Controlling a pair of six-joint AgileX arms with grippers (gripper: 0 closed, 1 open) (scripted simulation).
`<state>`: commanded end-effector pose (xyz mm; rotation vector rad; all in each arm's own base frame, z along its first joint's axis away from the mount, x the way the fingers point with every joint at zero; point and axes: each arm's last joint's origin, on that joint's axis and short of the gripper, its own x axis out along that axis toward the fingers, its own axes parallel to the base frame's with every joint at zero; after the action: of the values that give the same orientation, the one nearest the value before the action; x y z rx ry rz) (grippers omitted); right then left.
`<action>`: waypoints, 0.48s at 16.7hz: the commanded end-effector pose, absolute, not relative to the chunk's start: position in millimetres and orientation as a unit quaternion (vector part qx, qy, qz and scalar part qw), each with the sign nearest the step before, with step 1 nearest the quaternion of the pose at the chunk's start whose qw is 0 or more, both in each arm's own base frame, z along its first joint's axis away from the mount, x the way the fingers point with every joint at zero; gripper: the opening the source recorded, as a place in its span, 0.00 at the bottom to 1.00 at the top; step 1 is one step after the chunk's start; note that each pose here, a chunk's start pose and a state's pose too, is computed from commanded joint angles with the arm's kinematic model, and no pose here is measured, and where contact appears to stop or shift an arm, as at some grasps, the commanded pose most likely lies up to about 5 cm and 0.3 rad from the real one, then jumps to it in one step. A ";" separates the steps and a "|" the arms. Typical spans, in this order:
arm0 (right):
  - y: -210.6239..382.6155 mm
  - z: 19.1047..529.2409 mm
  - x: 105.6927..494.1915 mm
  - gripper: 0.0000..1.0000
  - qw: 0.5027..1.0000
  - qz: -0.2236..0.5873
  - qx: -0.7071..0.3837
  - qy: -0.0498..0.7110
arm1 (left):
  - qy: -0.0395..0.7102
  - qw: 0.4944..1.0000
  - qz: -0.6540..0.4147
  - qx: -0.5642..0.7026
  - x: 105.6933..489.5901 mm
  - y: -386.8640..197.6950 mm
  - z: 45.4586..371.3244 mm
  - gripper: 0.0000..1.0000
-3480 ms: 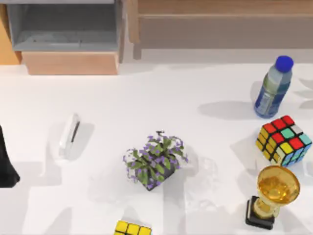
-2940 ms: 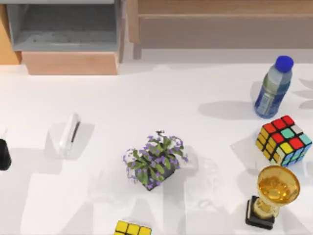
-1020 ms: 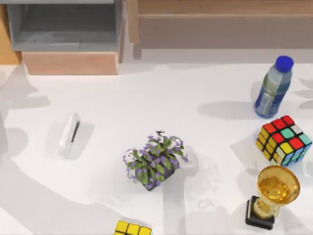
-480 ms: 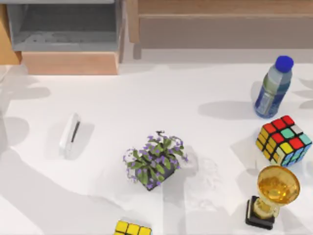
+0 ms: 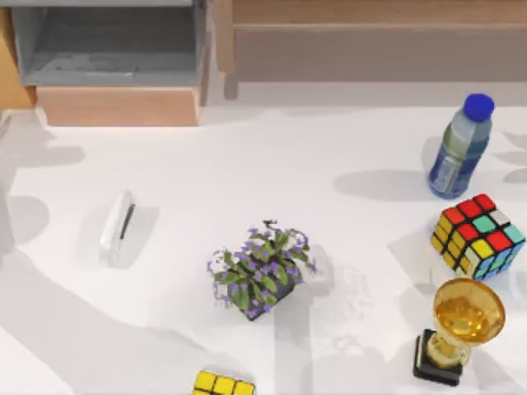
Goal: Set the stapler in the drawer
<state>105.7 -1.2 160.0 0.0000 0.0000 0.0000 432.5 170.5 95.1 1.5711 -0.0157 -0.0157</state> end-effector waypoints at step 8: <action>-1.2 160.0 105.7 1.00 1.000 0.000 0.000 0.000 | -0.007 0.707 -0.007 0.707 432.5 170.5 95.1 0.00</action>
<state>105.7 -1.2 160.0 0.0000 0.0000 0.0000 432.5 170.5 95.1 1.5711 -0.0157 -0.0157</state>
